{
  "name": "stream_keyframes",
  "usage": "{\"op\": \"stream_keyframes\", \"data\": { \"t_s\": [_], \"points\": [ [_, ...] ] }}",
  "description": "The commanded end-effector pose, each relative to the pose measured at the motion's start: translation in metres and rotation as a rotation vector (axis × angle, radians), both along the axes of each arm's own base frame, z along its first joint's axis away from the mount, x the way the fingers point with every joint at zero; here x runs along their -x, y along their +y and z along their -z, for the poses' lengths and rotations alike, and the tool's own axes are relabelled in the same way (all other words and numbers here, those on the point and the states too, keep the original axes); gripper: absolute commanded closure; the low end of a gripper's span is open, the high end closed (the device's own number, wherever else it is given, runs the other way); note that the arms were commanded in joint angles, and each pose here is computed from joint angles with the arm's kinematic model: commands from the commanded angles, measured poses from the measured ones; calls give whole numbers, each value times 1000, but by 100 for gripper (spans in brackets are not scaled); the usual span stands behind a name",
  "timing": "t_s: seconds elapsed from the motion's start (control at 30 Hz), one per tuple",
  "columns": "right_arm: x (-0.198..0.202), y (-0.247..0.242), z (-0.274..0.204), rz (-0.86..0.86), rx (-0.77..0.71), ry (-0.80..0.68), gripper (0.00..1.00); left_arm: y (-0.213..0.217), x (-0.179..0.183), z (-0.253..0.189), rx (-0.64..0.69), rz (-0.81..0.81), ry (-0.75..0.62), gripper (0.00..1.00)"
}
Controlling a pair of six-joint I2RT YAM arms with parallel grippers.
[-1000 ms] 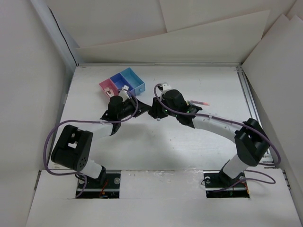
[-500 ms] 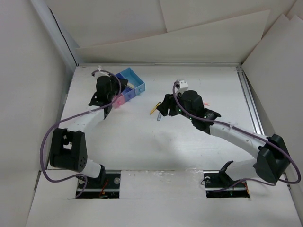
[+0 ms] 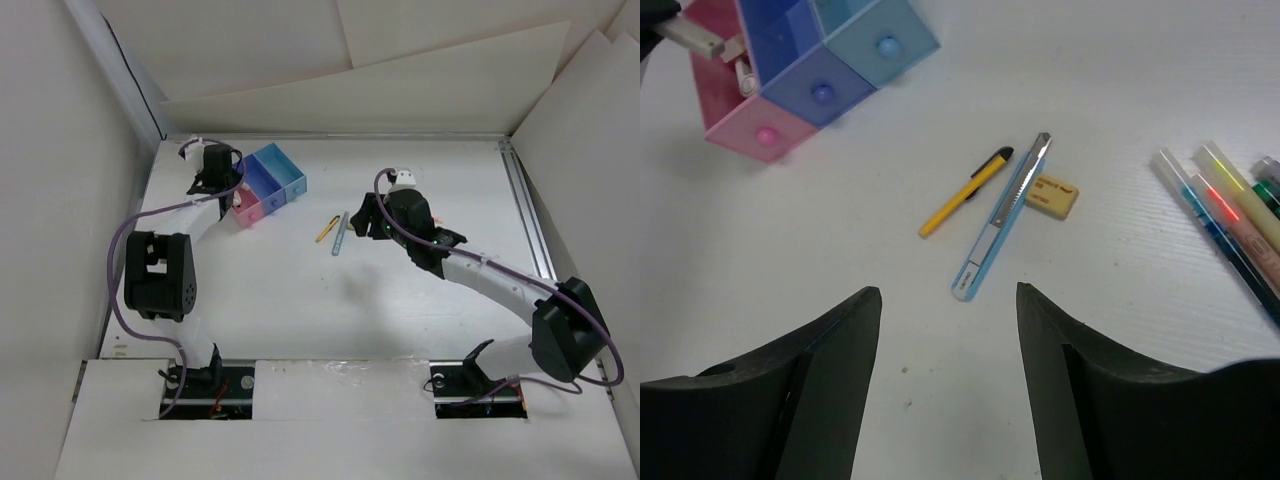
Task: Sort the stationery into containers
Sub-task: Place the stationery in the storage box.
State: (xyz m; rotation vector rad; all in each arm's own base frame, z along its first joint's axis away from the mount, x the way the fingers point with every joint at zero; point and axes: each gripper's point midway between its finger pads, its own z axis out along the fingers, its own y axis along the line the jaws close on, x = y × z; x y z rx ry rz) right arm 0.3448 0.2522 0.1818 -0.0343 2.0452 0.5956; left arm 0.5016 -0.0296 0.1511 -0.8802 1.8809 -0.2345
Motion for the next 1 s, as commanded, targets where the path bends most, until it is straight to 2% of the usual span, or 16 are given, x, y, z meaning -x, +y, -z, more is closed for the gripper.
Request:
{"op": "stream_keyframes", "data": {
  "t_s": [0.0,0.1,0.4,0.5,0.6,0.7,0.77,0.8,0.87,0.97],
  "points": [
    [-9,-11,2,69,-2,8,37,12,-2,-2,-58,-41,29,100],
    [-13,-13,3,83,-9,15,37,15,0,8,-70,-55,51,99],
    [-28,-15,35,179,34,101,33,18,2,22,-76,-76,70,65],
    [-31,-16,43,196,47,118,33,18,5,25,-69,-80,70,59],
    [-36,-22,56,243,84,134,47,11,13,11,-44,-60,17,59],
    [-45,-23,66,281,110,158,64,-9,28,-23,-20,-11,-94,59],
    [-49,-22,75,290,132,172,64,-32,38,-62,31,73,-221,58],
    [-52,-19,83,296,140,193,60,-51,51,-52,45,132,-220,58],
    [-57,-19,90,307,161,203,54,-75,64,-72,77,230,-288,58],
    [-64,-15,101,320,191,237,43,-102,84,-66,112,344,-279,58]
  ]
}}
